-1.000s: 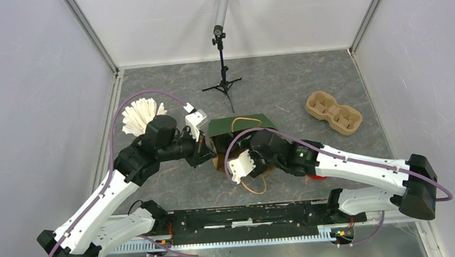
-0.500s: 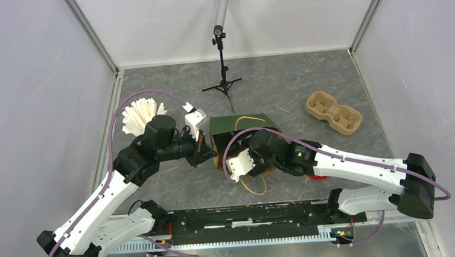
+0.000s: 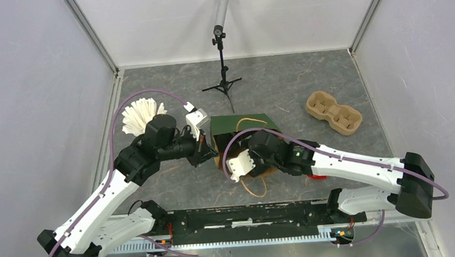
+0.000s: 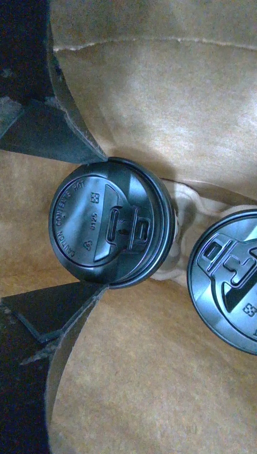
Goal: Pack the takeout coffee
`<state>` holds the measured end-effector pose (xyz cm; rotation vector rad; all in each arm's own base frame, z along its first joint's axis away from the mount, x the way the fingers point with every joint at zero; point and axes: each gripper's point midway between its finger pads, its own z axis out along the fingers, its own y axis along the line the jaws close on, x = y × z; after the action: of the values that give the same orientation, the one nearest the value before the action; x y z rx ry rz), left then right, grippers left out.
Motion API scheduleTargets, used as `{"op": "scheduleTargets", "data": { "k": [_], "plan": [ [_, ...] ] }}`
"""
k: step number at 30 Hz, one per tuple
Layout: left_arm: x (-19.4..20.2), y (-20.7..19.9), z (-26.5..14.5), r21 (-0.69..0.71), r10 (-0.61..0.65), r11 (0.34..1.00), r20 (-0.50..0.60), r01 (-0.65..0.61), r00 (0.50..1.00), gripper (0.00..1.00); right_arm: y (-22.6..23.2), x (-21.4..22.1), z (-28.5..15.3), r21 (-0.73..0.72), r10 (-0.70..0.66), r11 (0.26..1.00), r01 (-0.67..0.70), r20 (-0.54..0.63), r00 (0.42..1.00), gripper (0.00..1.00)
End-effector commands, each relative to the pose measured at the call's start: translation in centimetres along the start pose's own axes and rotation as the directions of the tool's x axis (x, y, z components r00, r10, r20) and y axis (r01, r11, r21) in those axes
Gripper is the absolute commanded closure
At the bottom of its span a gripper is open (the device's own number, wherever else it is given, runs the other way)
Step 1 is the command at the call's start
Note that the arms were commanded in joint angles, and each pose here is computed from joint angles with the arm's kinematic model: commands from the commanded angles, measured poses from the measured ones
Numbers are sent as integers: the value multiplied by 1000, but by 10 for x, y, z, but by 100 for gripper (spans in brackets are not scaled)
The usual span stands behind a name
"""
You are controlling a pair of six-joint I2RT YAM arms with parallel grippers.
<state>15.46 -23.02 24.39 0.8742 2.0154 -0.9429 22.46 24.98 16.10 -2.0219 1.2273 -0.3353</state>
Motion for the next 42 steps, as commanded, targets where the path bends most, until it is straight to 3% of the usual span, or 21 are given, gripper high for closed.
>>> {"op": "scheduleTargets", "data": {
  "k": [1, 42],
  "plan": [
    [-12, -6, 1, 34, 6, 999, 45, -8, 999, 96, -3, -2, 5, 13, 13, 1000, -14, 14, 1000, 41],
    [-3, -7, 0, 39, -21, 999, 24, 20, 999, 98, 6, 19, 29, 62, 82, 995, -81, -20, 996, 41]
  ]
}}
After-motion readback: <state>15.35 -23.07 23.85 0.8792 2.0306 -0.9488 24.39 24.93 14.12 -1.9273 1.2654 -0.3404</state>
